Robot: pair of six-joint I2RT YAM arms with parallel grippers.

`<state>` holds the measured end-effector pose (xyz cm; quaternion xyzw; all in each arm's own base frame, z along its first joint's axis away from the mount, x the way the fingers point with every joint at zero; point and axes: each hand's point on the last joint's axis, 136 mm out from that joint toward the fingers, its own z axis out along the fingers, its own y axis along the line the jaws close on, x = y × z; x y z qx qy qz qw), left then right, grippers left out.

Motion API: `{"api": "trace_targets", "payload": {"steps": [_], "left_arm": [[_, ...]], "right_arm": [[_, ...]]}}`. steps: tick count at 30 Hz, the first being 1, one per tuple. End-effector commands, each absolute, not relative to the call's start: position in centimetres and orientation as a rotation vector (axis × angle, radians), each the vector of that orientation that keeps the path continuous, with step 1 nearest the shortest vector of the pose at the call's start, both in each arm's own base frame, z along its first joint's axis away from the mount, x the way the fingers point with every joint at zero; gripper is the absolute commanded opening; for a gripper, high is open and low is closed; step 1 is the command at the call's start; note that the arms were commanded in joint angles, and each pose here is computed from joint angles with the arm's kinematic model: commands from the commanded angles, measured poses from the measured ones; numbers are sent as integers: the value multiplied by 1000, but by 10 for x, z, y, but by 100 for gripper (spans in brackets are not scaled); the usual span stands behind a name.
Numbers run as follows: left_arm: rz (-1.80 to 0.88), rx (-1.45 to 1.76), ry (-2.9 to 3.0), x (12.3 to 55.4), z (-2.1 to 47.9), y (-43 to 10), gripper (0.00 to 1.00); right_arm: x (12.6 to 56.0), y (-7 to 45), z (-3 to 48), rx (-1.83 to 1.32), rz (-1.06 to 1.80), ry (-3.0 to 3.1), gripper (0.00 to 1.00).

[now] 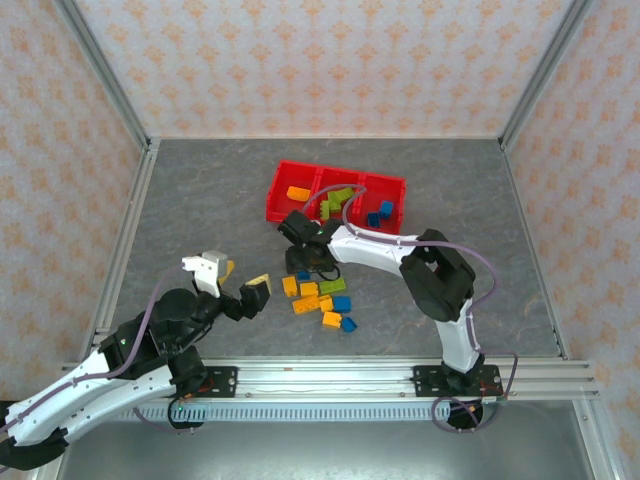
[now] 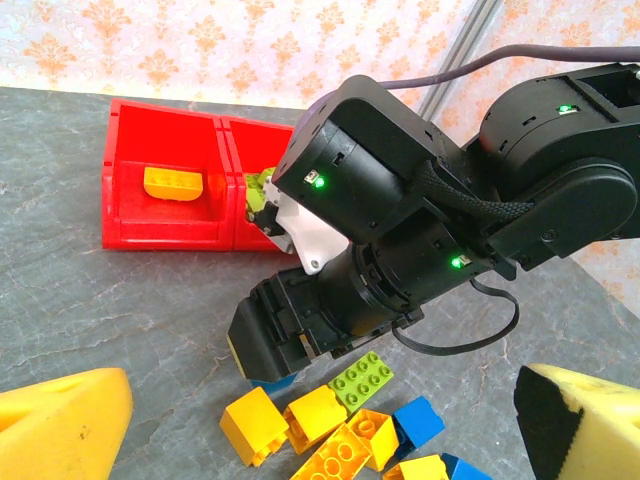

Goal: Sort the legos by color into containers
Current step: Pick up the lego from the center of the table, then place the lego in the container.

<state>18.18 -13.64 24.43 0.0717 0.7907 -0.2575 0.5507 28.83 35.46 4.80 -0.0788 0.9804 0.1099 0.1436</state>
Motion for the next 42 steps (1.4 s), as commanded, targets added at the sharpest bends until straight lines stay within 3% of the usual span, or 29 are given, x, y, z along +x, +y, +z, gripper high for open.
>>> {"api": "trace_targets", "payload": {"steps": [1,12,17,24,29,42], "left_arm": [[-599,172,1857,182,245,-134,99],[-595,170,1861,183,244,-134,99],[-590,172,1866,183,243,-135,99],[-589,192,1885,184,238,-140,99],[-597,270,1941,184,225,-157,99],[-631,397,2025,180,205,-182,99]], "right_arm": [[290,349,41,-239,240,2829,66],[289,344,29,-279,190,2833,48],[291,342,43,-295,191,2804,23],[304,330,96,-271,156,2687,18],[327,292,136,-198,54,2586,17],[420,189,153,143,17,2497,18]]}}
